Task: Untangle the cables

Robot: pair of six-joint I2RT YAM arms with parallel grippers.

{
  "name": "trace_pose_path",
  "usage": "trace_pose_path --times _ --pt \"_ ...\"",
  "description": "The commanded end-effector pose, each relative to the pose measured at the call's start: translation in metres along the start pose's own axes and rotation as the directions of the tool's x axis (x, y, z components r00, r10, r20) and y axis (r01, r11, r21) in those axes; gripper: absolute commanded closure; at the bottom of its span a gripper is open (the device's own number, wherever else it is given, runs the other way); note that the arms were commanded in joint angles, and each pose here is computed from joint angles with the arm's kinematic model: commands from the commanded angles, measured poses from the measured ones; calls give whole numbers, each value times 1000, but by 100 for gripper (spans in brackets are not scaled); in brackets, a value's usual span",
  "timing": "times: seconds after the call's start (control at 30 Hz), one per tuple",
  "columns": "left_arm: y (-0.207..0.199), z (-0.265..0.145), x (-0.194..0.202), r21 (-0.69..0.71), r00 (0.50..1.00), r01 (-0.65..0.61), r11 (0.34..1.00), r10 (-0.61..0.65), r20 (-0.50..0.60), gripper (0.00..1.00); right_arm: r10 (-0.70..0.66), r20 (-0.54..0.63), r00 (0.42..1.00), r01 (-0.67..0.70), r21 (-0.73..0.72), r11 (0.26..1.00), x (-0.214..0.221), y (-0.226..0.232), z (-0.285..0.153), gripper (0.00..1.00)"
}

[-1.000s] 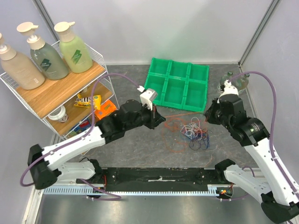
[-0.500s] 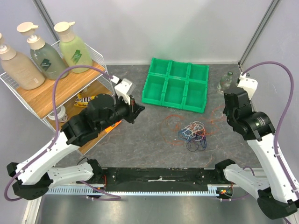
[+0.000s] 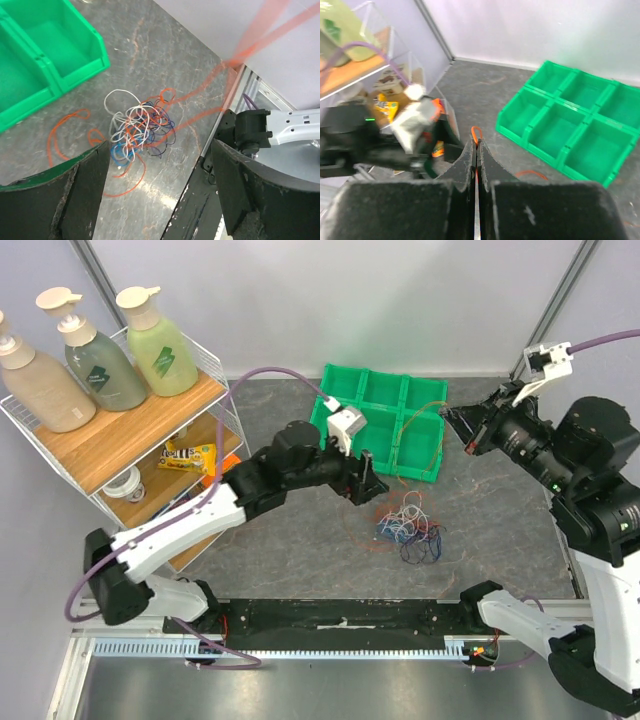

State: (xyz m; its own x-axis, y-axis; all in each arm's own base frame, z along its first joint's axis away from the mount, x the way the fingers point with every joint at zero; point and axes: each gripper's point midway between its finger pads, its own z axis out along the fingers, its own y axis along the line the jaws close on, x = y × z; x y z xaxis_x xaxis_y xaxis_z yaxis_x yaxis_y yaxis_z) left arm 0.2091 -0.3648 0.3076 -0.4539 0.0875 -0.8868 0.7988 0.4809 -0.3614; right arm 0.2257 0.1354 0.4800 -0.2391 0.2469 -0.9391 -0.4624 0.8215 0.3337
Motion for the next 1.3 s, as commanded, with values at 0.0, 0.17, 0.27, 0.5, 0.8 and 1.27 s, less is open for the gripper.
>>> trace_pose_path --times 0.0,0.17,0.27,0.5,0.8,1.27 --pt "-29 36 -7 213 998 48 976 -54 22 11 20 56 998 -8 -201 979 -26 43 -15 100" --pt "-38 75 28 321 978 202 925 -175 -110 8 133 149 980 -70 -368 927 -62 80 -27 100" --pt "-37 90 43 348 967 248 904 -211 -141 15 204 220 954 -89 -442 892 -93 97 -37 100" --pt "-18 106 82 278 943 304 911 -246 -224 28 231 485 844 30 -472 881 -197 125 -87 100" --pt "5 87 98 174 949 271 947 -232 -215 34 298 622 724 77 -502 861 -241 133 -108 100" --pt "-1 -33 74 77 990 113 991 -106 -91 32 220 461 860 -182 -126 975 -156 32 23 100"
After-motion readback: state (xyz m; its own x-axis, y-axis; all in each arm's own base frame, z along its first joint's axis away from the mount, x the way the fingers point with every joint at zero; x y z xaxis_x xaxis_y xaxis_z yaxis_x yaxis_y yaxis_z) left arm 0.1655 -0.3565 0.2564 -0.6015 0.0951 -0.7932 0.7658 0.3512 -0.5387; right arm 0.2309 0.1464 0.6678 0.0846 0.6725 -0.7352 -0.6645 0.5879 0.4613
